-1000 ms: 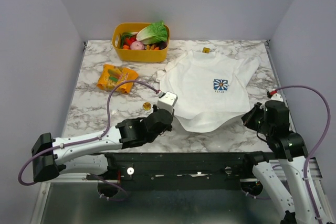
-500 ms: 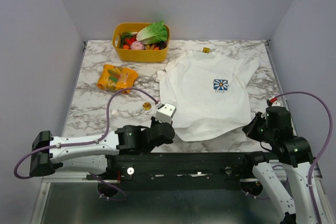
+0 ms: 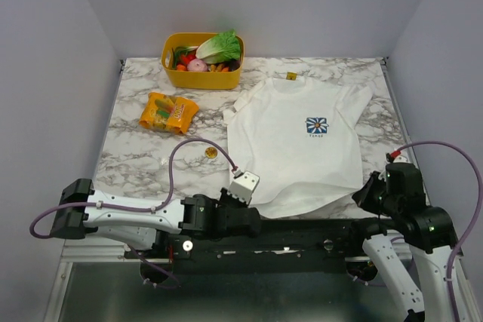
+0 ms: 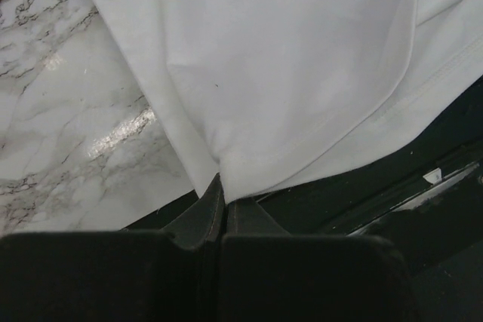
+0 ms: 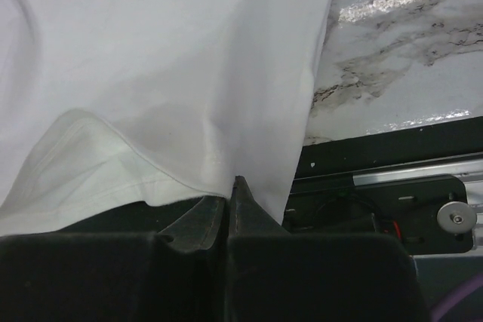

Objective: Pin the brooch onto the clothing

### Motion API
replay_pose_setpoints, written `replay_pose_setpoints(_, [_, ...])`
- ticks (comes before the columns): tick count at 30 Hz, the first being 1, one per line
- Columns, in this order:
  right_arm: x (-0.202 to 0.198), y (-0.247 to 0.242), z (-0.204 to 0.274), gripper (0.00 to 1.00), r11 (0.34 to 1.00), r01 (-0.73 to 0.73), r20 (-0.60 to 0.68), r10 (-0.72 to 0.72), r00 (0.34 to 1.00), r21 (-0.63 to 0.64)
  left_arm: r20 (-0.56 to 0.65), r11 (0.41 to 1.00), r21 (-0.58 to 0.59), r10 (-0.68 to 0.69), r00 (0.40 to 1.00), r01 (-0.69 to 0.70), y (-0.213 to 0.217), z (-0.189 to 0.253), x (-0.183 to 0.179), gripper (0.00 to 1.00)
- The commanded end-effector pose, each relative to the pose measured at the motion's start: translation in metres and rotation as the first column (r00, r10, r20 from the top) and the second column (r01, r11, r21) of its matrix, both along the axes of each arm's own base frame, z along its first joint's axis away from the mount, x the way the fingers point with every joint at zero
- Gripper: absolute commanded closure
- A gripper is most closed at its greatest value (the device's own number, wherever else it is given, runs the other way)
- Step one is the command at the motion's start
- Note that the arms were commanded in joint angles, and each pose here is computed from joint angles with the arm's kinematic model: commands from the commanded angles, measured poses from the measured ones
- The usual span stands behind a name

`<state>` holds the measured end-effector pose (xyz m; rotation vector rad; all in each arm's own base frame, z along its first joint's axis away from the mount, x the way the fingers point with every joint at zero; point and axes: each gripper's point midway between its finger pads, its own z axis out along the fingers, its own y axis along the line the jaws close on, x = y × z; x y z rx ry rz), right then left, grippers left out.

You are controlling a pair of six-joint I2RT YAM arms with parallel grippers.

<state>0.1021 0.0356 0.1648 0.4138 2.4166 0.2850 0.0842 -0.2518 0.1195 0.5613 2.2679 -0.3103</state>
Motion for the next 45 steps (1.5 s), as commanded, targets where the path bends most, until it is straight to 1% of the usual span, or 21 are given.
replay_pose_setpoints(1, [-0.021,-0.006,0.002,0.86,1.000,-0.003,-0.031,0.003,1.000,-0.023,0.048,0.995,0.018,0.098,0.994,-0.099,0.012,0.007,0.007,1.00])
replay_pose_setpoints(5, [-0.028,-0.004,0.003,0.65,1.000,-0.021,-0.026,0.021,0.999,-0.013,0.023,0.993,0.018,0.114,0.993,-0.114,0.020,0.001,0.003,0.98])
replay_pose_setpoints(6, [-0.030,0.002,0.005,0.49,0.999,-0.048,-0.032,0.048,0.998,0.015,0.019,0.995,0.027,0.099,0.995,-0.099,0.021,-0.002,0.001,0.93])
replay_pose_setpoints(7, [-0.031,0.003,0.007,0.42,0.998,-0.056,-0.027,0.056,0.998,0.018,0.012,0.996,0.020,0.092,0.996,-0.092,0.020,-0.003,-0.001,0.86])
replay_pose_setpoints(8, [-0.033,0.004,0.008,0.35,0.998,-0.065,-0.033,0.066,0.997,0.019,0.006,0.996,0.013,0.086,0.996,-0.086,0.020,-0.002,-0.002,0.72])
replay_pose_setpoints(9, [-0.033,0.005,0.013,0.24,0.997,-0.076,-0.014,0.076,0.997,0.027,0.005,0.998,0.001,0.066,0.998,-0.066,0.020,-0.001,-0.006,0.64])
replay_pose_setpoints(11, [-0.031,0.006,0.019,0.12,0.997,-0.072,0.016,0.072,0.997,0.031,0.017,0.998,-0.034,0.045,0.999,-0.044,0.017,0.005,-0.009,0.51])
replay_pose_setpoints(13, [-0.027,0.005,0.028,0.03,0.998,-0.056,0.055,0.053,0.997,0.040,0.023,0.999,-0.043,0.016,1.000,-0.015,0.016,0.005,-0.014,0.47])
replay_pose_setpoints(16, [-0.017,0.012,0.041,0.02,0.995,-0.080,0.115,0.072,0.991,0.064,0.047,0.997,-0.075,-0.001,0.999,0.004,0.016,0.015,-0.018,0.39])
replay_pose_setpoints(17, [-0.010,0.013,0.044,0.02,0.994,-0.084,0.132,0.075,0.988,0.066,0.053,0.997,-0.077,0.004,0.999,0.001,0.018,0.017,-0.018,0.25])
replay_pose_setpoints(24, [0.033,0.023,0.047,0.02,0.991,-0.116,0.171,0.104,0.980,0.060,0.160,0.985,-0.145,0.113,0.981,-0.090,0.026,0.050,0.010,0.04])
replay_pose_setpoints(28, [0.068,0.023,0.051,0.02,0.994,-0.098,0.251,0.085,0.964,0.039,0.211,0.978,-0.160,0.168,0.963,-0.135,0.026,0.068,0.046,0.03])
replay_pose_setpoints(29, [0.082,0.023,0.059,0.03,0.995,-0.091,0.306,0.075,0.949,0.038,0.184,0.971,-0.209,0.157,0.970,-0.117,0.013,0.074,0.049,0.03])
replay_pose_setpoints(30, [0.091,0.023,0.060,0.04,0.996,-0.085,0.318,0.070,0.945,0.032,0.184,0.963,-0.216,0.205,0.961,-0.164,0.019,0.075,0.068,0.03])
replay_pose_setpoints(32, [0.116,0.021,0.065,0.04,0.998,-0.054,0.353,0.043,0.935,0.020,0.181,0.963,-0.242,0.163,0.970,-0.116,0.007,0.082,0.082,0.04])
replay_pose_setpoints(37, [0.174,0.013,0.074,0.07,0.999,0.023,0.383,-0.009,0.924,-0.032,0.199,0.962,-0.224,0.205,0.958,-0.159,-0.001,0.103,0.147,0.04])
replay_pose_setpoints(40, [0.216,0.009,0.068,0.07,0.993,0.051,0.330,-0.013,0.944,-0.108,0.164,0.972,-0.206,0.148,0.975,-0.113,-0.026,0.104,0.176,0.04])
replay_pose_setpoints(41, [0.235,0.010,0.045,0.07,0.989,0.037,0.250,0.000,0.968,-0.145,0.157,0.973,-0.196,0.156,0.975,-0.124,-0.024,0.103,0.189,0.04])
replay_pose_setpoints(42, [0.246,0.007,0.042,0.07,0.984,0.043,0.228,-0.002,0.974,-0.175,0.127,0.980,-0.159,0.141,0.982,-0.121,-0.032,0.086,0.198,0.04])
replay_pose_setpoints(44, [0.273,-0.006,0.047,0.07,0.963,0.093,0.212,-0.039,0.977,-0.253,0.100,0.979,-0.174,0.121,0.988,-0.102,-0.044,0.089,0.214,0.05])
replay_pose_setpoints(45, [0.287,-0.013,0.024,0.07,0.952,0.096,0.141,-0.056,0.988,-0.292,0.079,0.984,-0.154,0.106,0.991,-0.093,-0.054,0.081,0.223,0.05])
